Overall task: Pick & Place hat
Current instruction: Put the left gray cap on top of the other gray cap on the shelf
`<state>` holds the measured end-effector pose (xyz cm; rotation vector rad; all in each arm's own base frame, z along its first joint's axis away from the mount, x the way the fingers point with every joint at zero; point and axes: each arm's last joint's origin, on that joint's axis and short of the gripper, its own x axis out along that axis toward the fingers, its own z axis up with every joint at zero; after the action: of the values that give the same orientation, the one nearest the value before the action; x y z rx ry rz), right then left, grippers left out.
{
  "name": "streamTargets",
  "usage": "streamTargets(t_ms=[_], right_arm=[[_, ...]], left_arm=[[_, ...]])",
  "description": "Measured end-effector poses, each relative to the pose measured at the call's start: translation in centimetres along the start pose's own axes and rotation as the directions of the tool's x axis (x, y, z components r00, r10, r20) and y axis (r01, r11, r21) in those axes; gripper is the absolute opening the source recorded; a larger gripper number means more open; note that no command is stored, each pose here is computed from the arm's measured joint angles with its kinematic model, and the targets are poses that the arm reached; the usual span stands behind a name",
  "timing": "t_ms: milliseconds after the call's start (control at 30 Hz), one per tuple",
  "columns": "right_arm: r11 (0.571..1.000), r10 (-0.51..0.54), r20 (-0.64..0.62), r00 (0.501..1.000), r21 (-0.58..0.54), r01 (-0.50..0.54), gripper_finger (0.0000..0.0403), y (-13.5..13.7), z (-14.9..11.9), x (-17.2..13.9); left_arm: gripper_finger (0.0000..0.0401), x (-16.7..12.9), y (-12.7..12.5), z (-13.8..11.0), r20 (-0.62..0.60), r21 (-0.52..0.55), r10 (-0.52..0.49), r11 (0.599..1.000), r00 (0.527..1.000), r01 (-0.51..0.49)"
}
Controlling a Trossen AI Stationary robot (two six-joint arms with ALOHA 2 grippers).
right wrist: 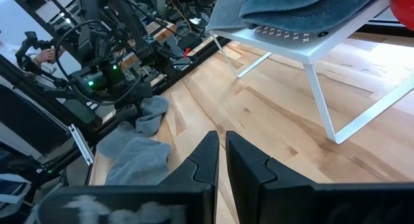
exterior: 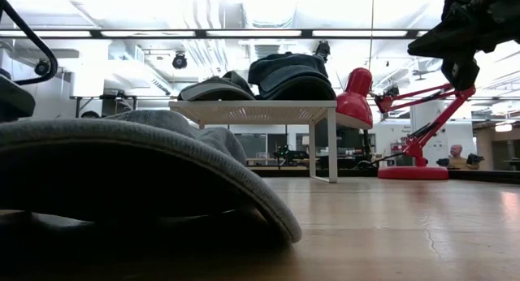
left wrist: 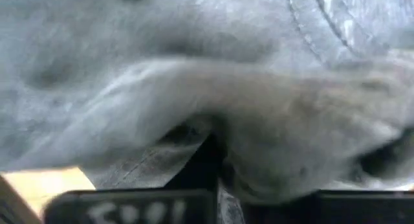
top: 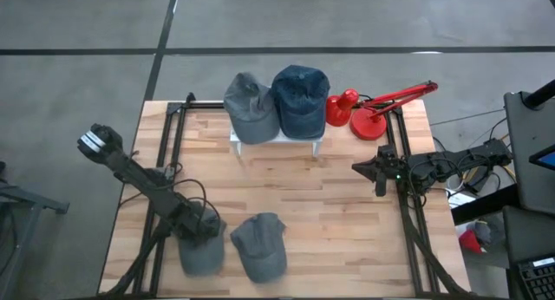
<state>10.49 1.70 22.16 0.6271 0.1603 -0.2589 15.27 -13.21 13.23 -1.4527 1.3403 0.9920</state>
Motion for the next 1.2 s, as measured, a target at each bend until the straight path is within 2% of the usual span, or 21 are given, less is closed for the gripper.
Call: streamTargets(t_ms=[67, 233, 367, 633, 700, 767, 833, 933, 1033, 1200], right_arm=[[1.0, 0.0, 0.0, 1.0, 0.0, 0.0, 0.0027, 0.0, 0.0, 0.0], [1.0, -0.001, 0.0, 1.0, 0.0, 0.001, 0.0027, 0.0, 0.0, 0.0], [1.0, -0.003, 0.002, 1.0, -0.001, 0.003, 0.0027, 0.0, 0.0, 0.0], [1.0, -0.004, 0.001, 1.0, -0.005, 0.004, 0.0027, 0.0, 0.0, 0.0], [1.0, -0.004, 0.001, 1.0, -0.005, 0.004, 0.0027, 0.0, 0.0, 0.0], [1.0, -0.004, 0.001, 1.0, -0.005, 0.004, 0.0027, 0.0, 0.0, 0.0], [1.0, -0.004, 0.001, 1.0, -0.005, 0.004, 0.0027, 0.0, 0.0, 0.0], [1.0, -0.004, 0.0, 1.0, -0.006, 0.004, 0.0027, 0.0, 0.0, 0.0], [1.0, -0.004, 0.0, 1.0, -0.005, 0.004, 0.0027, 0.0, 0.0, 0.0], [1.0, -0.004, 0.0, 1.0, 0.0, 0.004, 0.0027, 0.0, 0.0, 0.0]], left_arm=[[0.0012, -0.5, -0.3, -0.2, 0.019, 0.006, -0.012, 1.0, 1.0, 0.012], [0.0014, -2.7, -0.9, -0.9, 0.113, 0.02, -0.013, 1.0, 0.994, 0.01], [0.0006, -6.1, -1.7, -2.1, 0.194, 0.036, -0.008, 0.999, 0.981, 0.001], [0.0004, -14.6, -1.8, -3.4, 0.402, 0.053, 0.035, 0.997, 0.915, -0.061], [0.0004, -16.6, -1.8, -3.5, 0.45, 0.059, 0.014, 0.997, 0.893, -0.046], [0.0004, -18.2, -2.2, -3.7, 0.486, 0.095, -0.061, 0.995, 0.872, 0.016], [0.0004, -19.4, -2.7, -3.6, 0.549, 0.158, -0.197, 0.979, 0.812, 0.13], [0.0004, -21.0, -3.3, -3.4, 0.628, 0.213, -0.321, 0.947, 0.709, 0.24], [0.0003, -22.2, -3.9, -3.0, 0.661, 0.257, -0.367, 0.93, 0.655, 0.261], [0.0003, -24.3, -4.9, -1.8, 0.716, 0.331, -0.405, 0.914, 0.569, 0.234]])
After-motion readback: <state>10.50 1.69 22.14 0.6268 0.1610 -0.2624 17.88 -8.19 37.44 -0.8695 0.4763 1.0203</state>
